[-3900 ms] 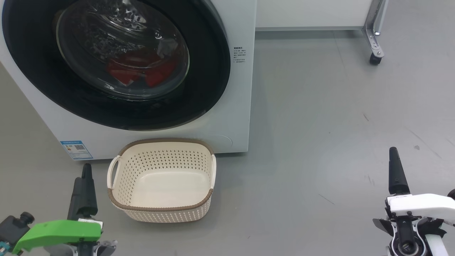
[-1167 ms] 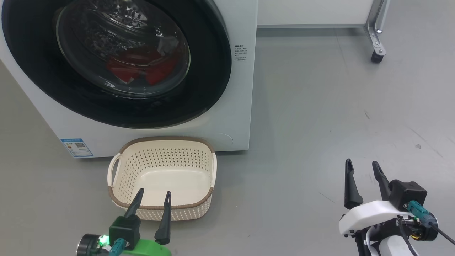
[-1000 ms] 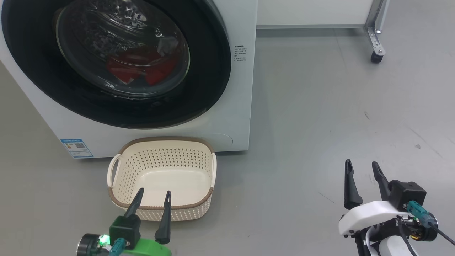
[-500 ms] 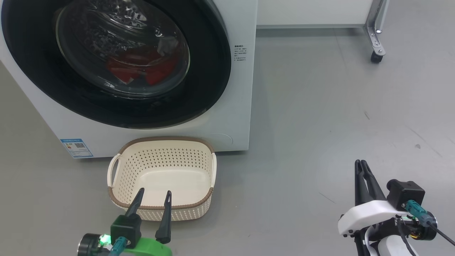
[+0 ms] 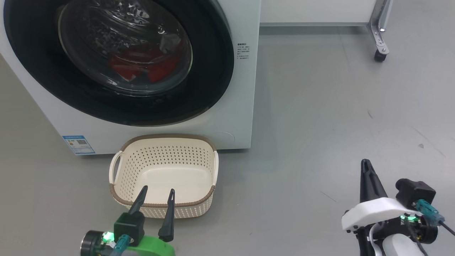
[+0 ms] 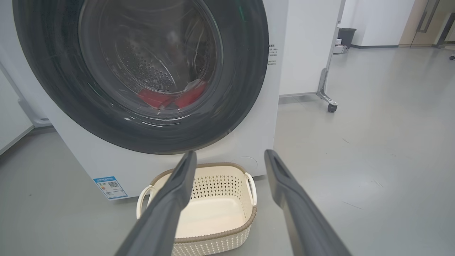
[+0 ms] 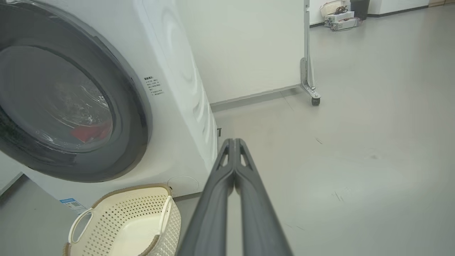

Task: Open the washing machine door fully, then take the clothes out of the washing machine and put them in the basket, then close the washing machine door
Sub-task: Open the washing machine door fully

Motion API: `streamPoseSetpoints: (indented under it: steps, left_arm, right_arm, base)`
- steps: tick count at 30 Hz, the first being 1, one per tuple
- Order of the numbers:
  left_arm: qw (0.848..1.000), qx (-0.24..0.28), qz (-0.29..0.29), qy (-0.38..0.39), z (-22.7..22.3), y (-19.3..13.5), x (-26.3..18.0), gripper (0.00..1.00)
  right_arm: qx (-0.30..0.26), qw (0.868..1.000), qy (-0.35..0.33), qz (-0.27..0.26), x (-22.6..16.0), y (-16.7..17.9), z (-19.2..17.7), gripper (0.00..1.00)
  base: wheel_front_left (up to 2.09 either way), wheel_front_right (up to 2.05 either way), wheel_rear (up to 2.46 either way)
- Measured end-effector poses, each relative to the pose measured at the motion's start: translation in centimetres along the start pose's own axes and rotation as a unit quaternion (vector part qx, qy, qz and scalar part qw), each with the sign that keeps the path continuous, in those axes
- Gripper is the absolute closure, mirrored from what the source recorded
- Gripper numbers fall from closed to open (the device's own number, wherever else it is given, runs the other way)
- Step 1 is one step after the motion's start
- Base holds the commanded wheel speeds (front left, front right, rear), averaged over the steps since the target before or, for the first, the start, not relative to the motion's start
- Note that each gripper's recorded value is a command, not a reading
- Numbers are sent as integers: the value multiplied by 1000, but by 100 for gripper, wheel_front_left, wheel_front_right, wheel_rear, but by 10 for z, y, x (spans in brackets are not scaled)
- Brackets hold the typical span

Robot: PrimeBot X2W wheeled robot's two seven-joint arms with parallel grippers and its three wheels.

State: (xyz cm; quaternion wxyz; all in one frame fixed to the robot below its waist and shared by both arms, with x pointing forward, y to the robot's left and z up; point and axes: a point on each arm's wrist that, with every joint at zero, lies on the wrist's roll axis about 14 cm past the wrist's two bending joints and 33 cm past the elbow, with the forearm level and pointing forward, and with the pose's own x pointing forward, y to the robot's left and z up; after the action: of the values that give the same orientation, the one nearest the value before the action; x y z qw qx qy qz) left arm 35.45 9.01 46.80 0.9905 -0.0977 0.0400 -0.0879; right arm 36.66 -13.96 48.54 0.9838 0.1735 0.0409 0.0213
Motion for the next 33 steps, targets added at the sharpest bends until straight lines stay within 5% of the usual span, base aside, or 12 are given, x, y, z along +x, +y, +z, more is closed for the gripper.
streamPoseSetpoints:
  steps: [8,13,17,24,33]
  left_arm:
    - [1000,0,2,0,1,2,5,0]
    - [1000,-1,0,-11,8,2,12,0]
    - [1000,-1,0,-8,6,2,14,0]
    - [1000,-1,10,-8,7,10,17,0]
    - [1000,-2,18,-7,6,17,23,0]
  right_arm:
    - [166,985,-13,-39,11,-16,9,100]
    - [322,945,-25,-58,30,-35,25,100]
    - [392,918,-38,-46,50,-36,42,100]
    - [482,875,-41,2,89,-17,72,100]
    - [493,868,-12,51,130,12,89,100]
  base:
    - [0,0,0]
    - [0,0,0]
    - [0,0,0]
    - [0,0,0]
    - [0,0,0]
